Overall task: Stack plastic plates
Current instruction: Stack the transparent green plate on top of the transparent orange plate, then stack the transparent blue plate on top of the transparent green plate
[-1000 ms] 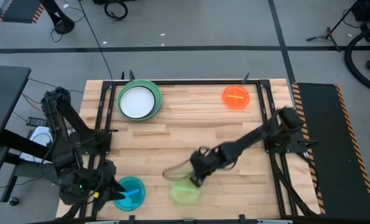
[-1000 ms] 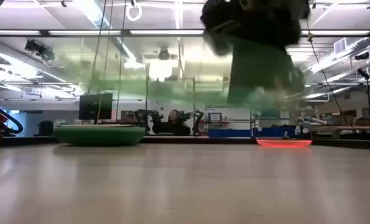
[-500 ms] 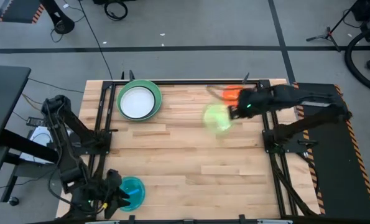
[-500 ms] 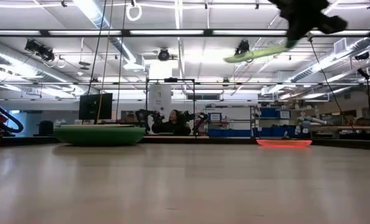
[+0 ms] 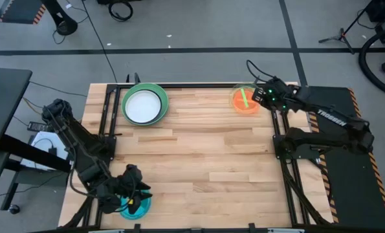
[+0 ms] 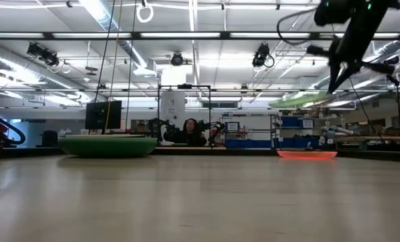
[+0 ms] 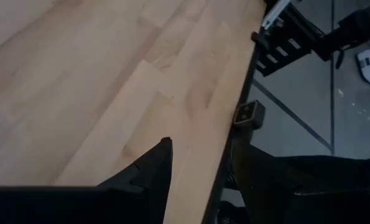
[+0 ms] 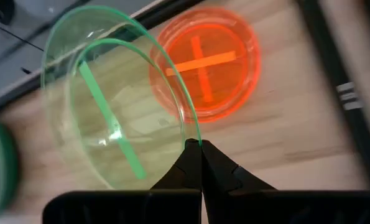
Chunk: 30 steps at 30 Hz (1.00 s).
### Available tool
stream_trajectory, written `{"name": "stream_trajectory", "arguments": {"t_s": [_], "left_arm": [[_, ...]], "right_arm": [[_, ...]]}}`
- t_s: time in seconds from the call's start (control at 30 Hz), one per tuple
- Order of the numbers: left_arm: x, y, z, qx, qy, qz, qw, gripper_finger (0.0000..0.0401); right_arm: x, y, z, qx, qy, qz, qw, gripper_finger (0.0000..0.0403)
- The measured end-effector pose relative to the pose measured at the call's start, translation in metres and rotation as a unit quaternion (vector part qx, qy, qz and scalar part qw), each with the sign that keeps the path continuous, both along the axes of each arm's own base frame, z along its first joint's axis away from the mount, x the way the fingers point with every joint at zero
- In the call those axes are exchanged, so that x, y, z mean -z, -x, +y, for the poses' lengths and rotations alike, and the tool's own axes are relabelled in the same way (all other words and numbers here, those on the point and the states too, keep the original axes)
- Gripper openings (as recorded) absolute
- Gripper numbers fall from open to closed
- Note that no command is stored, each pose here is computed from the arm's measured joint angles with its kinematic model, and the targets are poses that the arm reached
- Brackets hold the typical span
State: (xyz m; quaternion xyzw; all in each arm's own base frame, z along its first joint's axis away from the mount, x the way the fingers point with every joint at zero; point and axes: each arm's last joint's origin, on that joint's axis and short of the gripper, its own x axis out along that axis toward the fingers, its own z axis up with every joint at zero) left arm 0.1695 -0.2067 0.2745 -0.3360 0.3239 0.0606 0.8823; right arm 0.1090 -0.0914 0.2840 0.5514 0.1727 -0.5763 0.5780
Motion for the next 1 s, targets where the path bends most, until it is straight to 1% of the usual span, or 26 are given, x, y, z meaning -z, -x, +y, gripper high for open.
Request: {"name": "stream_trajectory", "arguments": {"t_s": [0.13,0.23,0.3,0.43,0.5,0.57,0.63,0.73,0.8,0.87,0.9,1.0], "left_arm": [[0.000,-0.010,0.008,-0.013,-0.009,0.001,1.000,0.0173],[0.000,-0.016,0.014,-0.023,-0.014,0.000,1.000,0.0173],[-0.001,-0.020,0.016,-0.023,-0.016,-0.006,1.000,0.0173],[-0.005,-0.029,0.019,-0.022,-0.017,-0.028,0.999,0.0173],[-0.007,-0.033,0.022,-0.022,-0.018,-0.034,0.999,0.0173],[-0.006,-0.036,0.025,-0.015,-0.008,-0.026,1.000,0.0173],[-0.005,-0.039,0.028,-0.005,0.002,-0.010,1.000,0.0173],[-0.005,-0.042,0.033,0.015,0.014,0.011,1.000,0.0173],[-0.005,-0.044,0.035,0.030,0.020,0.019,0.999,0.0173],[-0.004,-0.046,0.037,0.046,0.035,0.033,0.998,0.0173],[-0.004,-0.047,0.038,0.054,0.047,0.041,0.997,0.0173],[-0.003,-0.046,0.036,0.078,0.081,0.065,0.992,0.0173]], "right_arm": [[0.043,0.000,-0.016,0.060,-0.017,-0.054,0.997,0.0001],[0.073,0.004,-0.023,0.118,-0.039,-0.087,0.988,0.0001],[0.089,0.008,-0.025,0.149,-0.042,-0.100,0.983,0.0001],[0.112,0.017,-0.026,0.197,-0.052,-0.108,0.973,0.0002],[0.120,0.020,-0.028,0.210,-0.042,-0.116,0.970,0.0003],[0.127,0.022,-0.029,0.217,-0.029,-0.124,0.968,0.0010],[0.131,0.023,-0.031,0.221,-0.017,-0.135,0.966,0.0024],[0.136,0.024,-0.032,0.222,-0.011,-0.151,0.963,0.0056],[0.135,0.023,-0.032,0.212,-0.012,-0.162,0.964,0.0082],[0.132,0.022,-0.033,0.192,0.001,-0.174,0.966,0.0110],[0.127,0.020,-0.033,0.171,0.019,-0.184,0.968,0.0123],[0.103,0.010,-0.028,0.078,0.106,-0.204,0.970,0.0152]]}}
